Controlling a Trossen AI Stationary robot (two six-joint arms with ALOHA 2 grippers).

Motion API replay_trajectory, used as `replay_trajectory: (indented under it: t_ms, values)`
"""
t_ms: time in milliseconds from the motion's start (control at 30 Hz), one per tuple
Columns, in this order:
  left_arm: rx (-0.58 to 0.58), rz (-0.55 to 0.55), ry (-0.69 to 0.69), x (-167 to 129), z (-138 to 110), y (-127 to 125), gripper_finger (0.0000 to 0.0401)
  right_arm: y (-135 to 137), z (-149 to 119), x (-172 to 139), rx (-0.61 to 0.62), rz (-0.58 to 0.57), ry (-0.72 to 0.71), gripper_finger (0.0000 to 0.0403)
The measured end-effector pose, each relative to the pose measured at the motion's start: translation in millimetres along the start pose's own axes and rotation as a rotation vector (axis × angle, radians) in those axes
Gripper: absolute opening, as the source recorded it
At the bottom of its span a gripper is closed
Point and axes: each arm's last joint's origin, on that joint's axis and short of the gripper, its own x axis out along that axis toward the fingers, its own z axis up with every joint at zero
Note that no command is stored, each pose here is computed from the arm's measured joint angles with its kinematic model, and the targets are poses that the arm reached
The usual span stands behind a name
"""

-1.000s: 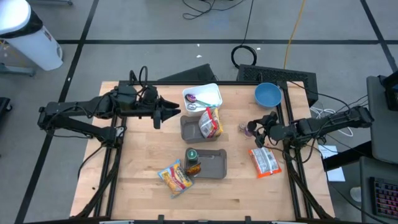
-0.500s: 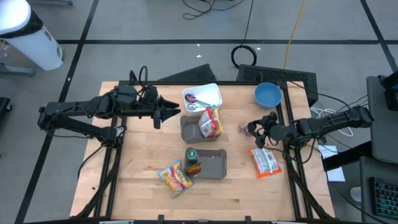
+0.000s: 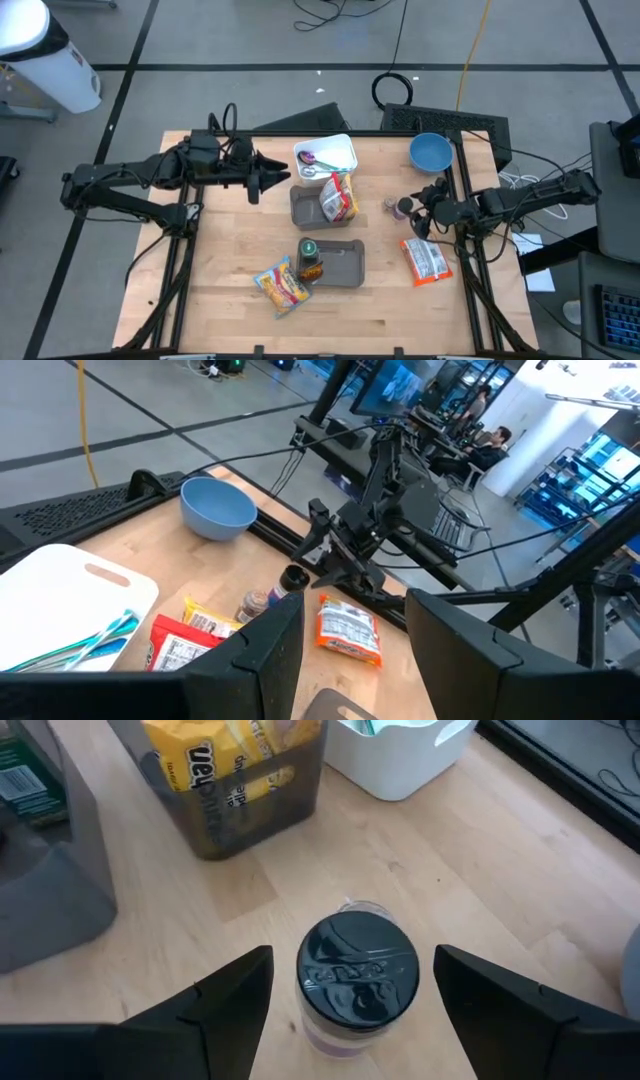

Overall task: Pick & Place Food Item
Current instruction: Put the black seasoning bottle into the bottom black bin

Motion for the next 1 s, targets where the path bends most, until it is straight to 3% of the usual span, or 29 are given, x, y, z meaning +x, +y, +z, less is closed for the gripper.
replay_trajectory:
  t_ms: [367,1000]
  values:
    - [0.0,0.0,0.0,0.0,0.0,0.0,0.0182,3.4,3.1,5.1,-0.052,-0.044,-0.025,0.0268]
    - [-0.019,-0.002,0.001,0.0,0.0,-0.1,0.0182,9.7,-1.4,18.5,-0.095,-0.086,0.054,0.0264]
